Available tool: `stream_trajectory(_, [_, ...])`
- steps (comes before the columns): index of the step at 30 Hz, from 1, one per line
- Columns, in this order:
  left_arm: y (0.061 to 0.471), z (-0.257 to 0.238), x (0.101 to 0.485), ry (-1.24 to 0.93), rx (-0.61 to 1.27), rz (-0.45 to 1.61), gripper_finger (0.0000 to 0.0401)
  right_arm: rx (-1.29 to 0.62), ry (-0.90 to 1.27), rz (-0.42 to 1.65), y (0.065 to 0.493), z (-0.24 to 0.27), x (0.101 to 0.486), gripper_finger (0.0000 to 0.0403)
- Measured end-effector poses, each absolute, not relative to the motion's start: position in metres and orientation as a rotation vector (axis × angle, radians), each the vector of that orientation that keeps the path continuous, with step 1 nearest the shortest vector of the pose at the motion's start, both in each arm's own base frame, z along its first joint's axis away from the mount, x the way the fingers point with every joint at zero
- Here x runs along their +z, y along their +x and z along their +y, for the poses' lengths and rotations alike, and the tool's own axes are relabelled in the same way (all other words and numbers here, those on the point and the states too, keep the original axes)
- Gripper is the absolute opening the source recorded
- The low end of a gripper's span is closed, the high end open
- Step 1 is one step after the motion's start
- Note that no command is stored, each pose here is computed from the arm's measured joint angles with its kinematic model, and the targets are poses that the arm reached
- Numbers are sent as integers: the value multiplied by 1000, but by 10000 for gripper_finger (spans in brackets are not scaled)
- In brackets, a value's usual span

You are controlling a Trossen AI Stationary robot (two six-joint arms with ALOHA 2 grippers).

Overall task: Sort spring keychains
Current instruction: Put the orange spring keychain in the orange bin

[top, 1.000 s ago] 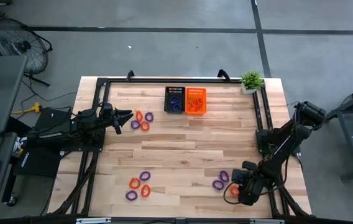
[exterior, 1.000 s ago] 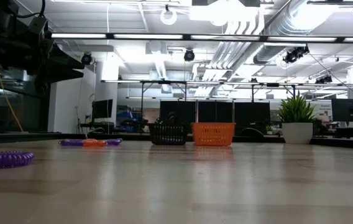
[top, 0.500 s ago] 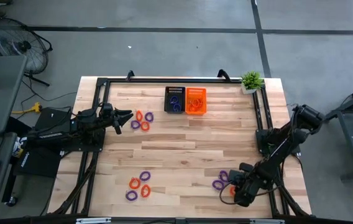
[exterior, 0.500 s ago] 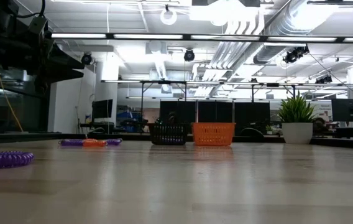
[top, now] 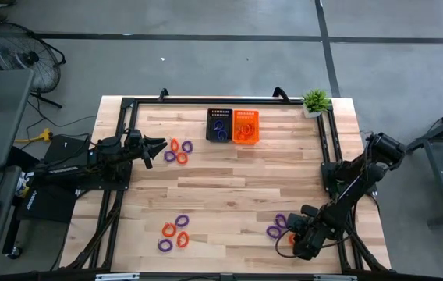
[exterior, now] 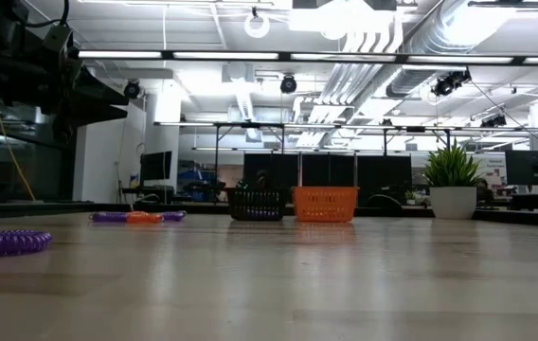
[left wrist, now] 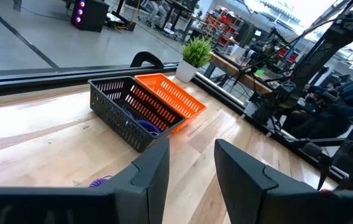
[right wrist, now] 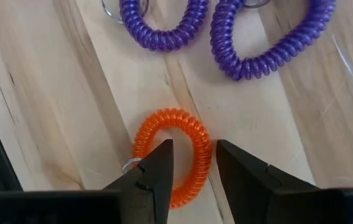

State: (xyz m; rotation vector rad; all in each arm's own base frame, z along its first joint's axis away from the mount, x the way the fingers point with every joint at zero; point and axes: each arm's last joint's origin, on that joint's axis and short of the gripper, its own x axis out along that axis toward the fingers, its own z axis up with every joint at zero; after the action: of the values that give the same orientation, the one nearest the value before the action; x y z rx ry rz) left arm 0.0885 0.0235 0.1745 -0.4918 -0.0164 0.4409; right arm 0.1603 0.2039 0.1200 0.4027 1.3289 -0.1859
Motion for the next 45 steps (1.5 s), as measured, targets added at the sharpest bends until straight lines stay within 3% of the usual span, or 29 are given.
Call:
stream_trajectory(8, [89, 23, 175, -492, 441, -16, 126, -110, 282, 1342, 159, 202, 119, 80])
stream_trajectory(18, [89, 23, 175, -492, 441, -16, 126, -128, 319, 1361, 159, 202, 119, 10])
stream_trajectory(36, [89, 23, 175, -492, 441, -16, 126, -227, 570, 1294, 151, 188, 157, 5])
stream_trajectory(45, [89, 23, 175, -492, 441, -16, 126, -269, 686, 1043, 173, 152, 193, 4])
